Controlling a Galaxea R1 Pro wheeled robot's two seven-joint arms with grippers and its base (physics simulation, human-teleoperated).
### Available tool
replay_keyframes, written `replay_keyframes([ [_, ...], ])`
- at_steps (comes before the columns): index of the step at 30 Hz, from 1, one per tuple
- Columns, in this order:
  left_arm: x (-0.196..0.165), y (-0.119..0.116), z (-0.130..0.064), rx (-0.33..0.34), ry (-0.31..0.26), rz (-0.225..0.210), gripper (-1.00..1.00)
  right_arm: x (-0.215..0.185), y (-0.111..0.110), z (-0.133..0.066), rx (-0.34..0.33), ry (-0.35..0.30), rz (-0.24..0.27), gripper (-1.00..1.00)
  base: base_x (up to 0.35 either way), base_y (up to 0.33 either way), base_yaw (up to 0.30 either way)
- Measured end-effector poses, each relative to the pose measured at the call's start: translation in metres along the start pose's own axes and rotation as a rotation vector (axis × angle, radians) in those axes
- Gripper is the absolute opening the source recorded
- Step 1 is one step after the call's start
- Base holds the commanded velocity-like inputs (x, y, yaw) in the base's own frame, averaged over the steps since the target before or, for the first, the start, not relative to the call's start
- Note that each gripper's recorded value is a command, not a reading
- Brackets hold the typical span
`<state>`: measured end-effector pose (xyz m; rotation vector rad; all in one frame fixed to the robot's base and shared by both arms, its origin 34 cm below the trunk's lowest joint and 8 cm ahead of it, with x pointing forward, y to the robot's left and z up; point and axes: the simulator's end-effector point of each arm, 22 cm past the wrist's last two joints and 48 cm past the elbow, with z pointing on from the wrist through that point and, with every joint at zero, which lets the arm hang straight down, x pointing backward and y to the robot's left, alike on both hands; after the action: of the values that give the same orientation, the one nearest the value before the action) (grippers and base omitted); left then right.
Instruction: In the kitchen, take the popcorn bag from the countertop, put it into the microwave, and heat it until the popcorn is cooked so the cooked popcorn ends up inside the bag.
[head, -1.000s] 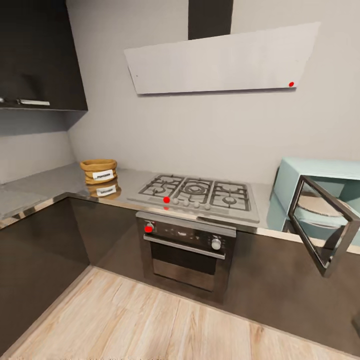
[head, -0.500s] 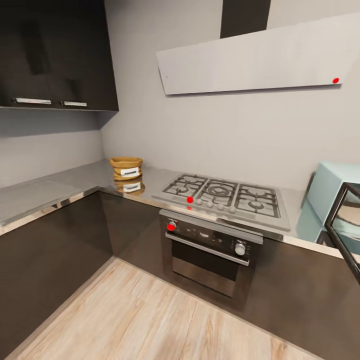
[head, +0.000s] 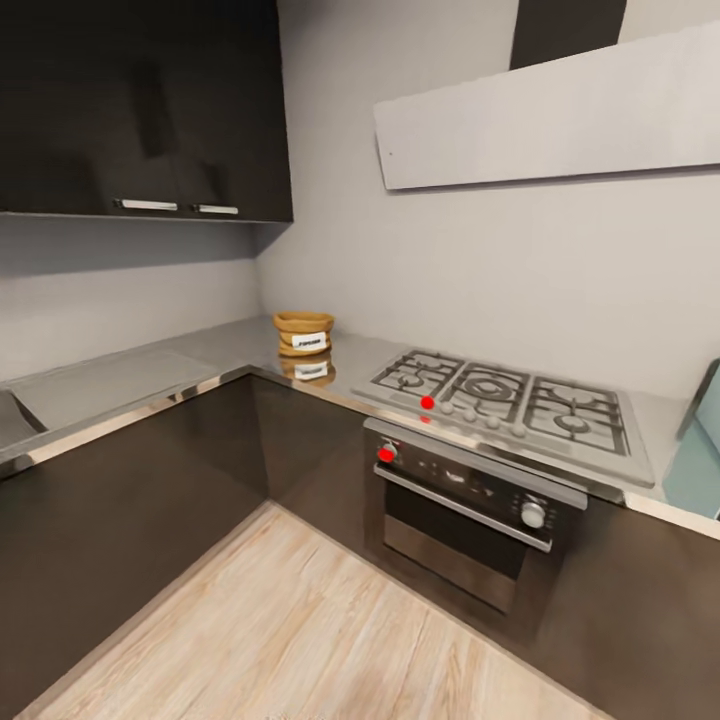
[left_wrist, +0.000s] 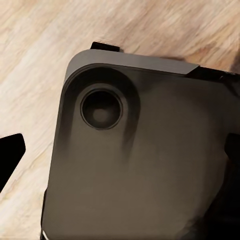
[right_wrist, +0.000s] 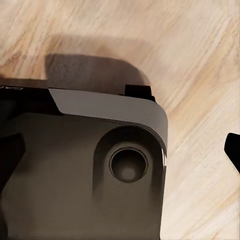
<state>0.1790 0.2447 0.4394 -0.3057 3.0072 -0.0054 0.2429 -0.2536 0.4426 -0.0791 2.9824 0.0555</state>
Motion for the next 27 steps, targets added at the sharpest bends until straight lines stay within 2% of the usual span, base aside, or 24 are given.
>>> replay_keyframes([
  [15,0.0001,-0.0005,0.0000,0.001,0.000,0.000,1.00,0.0003,0.0012,0.0000,-0.002,0.001,-0.003,1.00,0.000,0.000,0.291],
  [27,0.0033,-0.0015,-0.0002,0.007,0.010,0.007,1.00,0.0004,-0.0003,-0.0001,0.000,0.001,-0.013,1.00,0.036,0.006,0.018],
])
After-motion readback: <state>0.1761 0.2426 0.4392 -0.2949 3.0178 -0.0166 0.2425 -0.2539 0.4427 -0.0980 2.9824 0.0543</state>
